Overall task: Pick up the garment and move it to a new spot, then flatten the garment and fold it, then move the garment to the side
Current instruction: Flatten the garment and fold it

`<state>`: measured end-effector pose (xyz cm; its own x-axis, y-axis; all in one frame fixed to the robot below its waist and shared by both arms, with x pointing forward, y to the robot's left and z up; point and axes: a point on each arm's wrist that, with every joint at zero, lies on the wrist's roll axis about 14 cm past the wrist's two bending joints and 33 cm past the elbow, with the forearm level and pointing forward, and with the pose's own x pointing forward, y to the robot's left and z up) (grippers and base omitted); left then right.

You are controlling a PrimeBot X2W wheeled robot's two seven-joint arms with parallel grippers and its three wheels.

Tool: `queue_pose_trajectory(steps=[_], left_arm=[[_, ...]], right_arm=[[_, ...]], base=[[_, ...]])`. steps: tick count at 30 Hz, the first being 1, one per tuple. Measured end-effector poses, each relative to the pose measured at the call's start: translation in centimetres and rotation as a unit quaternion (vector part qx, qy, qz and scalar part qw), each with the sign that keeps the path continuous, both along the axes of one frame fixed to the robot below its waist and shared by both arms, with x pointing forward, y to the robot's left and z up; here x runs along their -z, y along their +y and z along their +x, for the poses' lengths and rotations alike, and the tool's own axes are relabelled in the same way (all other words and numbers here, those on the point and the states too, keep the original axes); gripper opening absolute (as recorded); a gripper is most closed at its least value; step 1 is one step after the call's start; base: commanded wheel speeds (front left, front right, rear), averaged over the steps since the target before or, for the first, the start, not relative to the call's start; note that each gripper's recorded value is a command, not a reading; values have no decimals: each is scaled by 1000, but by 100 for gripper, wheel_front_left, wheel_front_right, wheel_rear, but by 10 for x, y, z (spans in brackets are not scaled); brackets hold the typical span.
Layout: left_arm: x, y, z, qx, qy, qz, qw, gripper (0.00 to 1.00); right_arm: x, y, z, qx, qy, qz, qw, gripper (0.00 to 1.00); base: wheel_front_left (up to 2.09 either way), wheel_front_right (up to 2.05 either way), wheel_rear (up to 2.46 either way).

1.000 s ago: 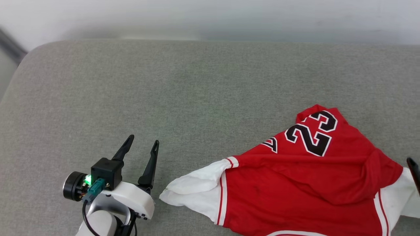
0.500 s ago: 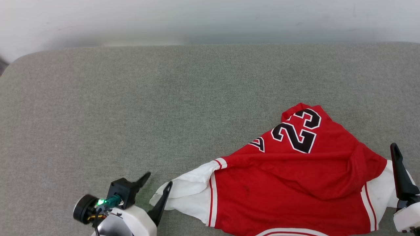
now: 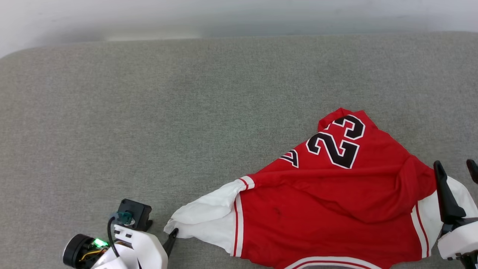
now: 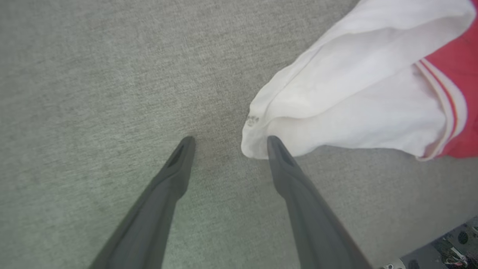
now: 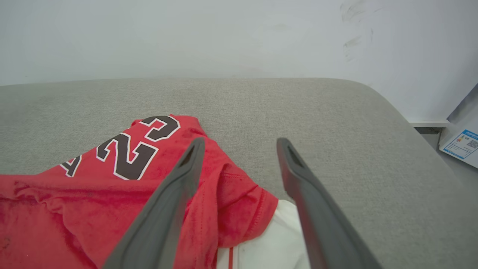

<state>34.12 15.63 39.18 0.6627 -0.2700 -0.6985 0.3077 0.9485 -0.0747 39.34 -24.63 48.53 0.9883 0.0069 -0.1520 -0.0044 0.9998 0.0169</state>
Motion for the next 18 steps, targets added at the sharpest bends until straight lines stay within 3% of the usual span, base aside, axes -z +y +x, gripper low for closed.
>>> queue_pose_trajectory(steps=[10,11,12,18], left_arm=[[29,-9,3,16,54,5,998,100],[31,-10,3,18,59,0,998,58],[32,-11,3,19,62,-2,998,3],[29,-15,2,22,61,-17,998,0]], right_arm=[[18,-10,-1,10,32,-12,999,100],[19,-11,-1,11,36,-15,999,100],[19,-13,-2,11,40,-18,999,100],[17,-25,-8,15,56,-37,998,100]], base=[[0,0,0],[0,0,0],[0,0,0],[0,0,0]])
